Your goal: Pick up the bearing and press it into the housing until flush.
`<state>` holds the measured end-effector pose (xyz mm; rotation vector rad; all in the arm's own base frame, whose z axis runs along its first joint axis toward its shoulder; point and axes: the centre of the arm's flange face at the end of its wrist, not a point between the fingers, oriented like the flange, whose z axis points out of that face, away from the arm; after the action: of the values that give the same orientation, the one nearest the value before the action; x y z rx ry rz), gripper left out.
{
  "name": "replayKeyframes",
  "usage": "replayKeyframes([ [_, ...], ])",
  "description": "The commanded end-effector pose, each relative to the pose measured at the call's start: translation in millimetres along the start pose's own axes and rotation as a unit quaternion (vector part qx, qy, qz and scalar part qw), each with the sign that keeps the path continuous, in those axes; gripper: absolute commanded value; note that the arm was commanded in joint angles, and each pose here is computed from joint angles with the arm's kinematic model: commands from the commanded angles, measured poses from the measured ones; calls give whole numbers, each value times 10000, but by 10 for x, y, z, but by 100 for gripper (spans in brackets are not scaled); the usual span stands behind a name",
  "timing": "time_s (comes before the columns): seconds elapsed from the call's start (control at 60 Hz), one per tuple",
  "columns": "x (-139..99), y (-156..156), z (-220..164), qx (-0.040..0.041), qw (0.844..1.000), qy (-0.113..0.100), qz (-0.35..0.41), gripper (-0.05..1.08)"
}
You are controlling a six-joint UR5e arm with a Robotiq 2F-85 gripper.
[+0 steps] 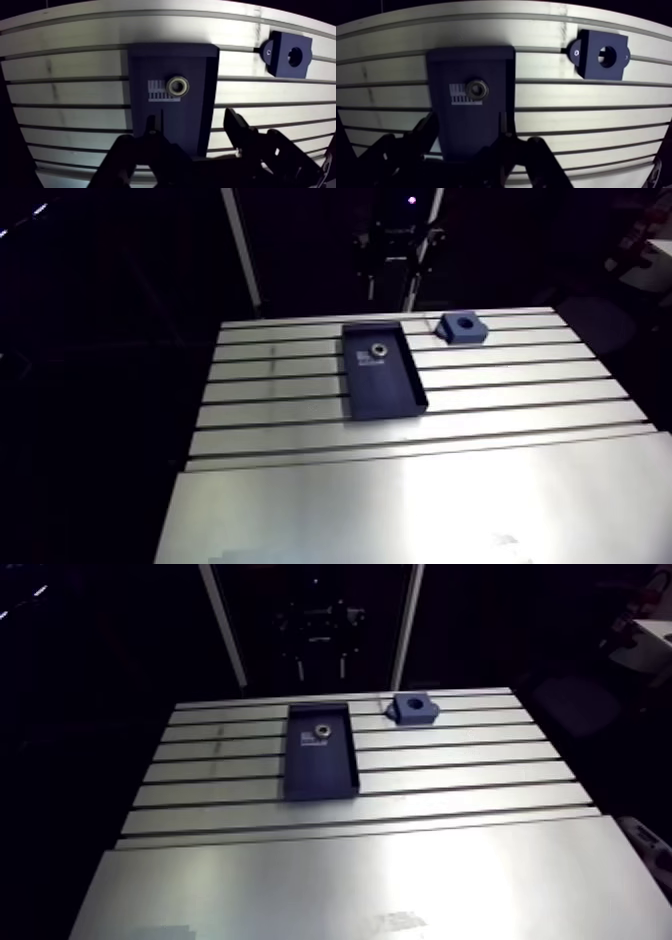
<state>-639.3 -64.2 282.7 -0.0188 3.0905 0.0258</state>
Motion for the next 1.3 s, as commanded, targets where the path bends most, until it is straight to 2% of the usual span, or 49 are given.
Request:
replayKeyframes([
  [0.017, 3, -23, 214, 21, 10000, -61, -24, 32],
  [0.1, 0, -27, 276, 18, 9999, 38, -92, 34],
  [0.217, -9, -31, 343, 21, 9998, 68, -208, 38],
  [0.45, -9, -43, 598, 30, 9997, -107, -232, 38],
  [0.717, -7, -35, 694, 30, 9997, -110, -224, 38],
  [1.3, 17, -65, 914, 40, 9994, -254, -228, 38],
])
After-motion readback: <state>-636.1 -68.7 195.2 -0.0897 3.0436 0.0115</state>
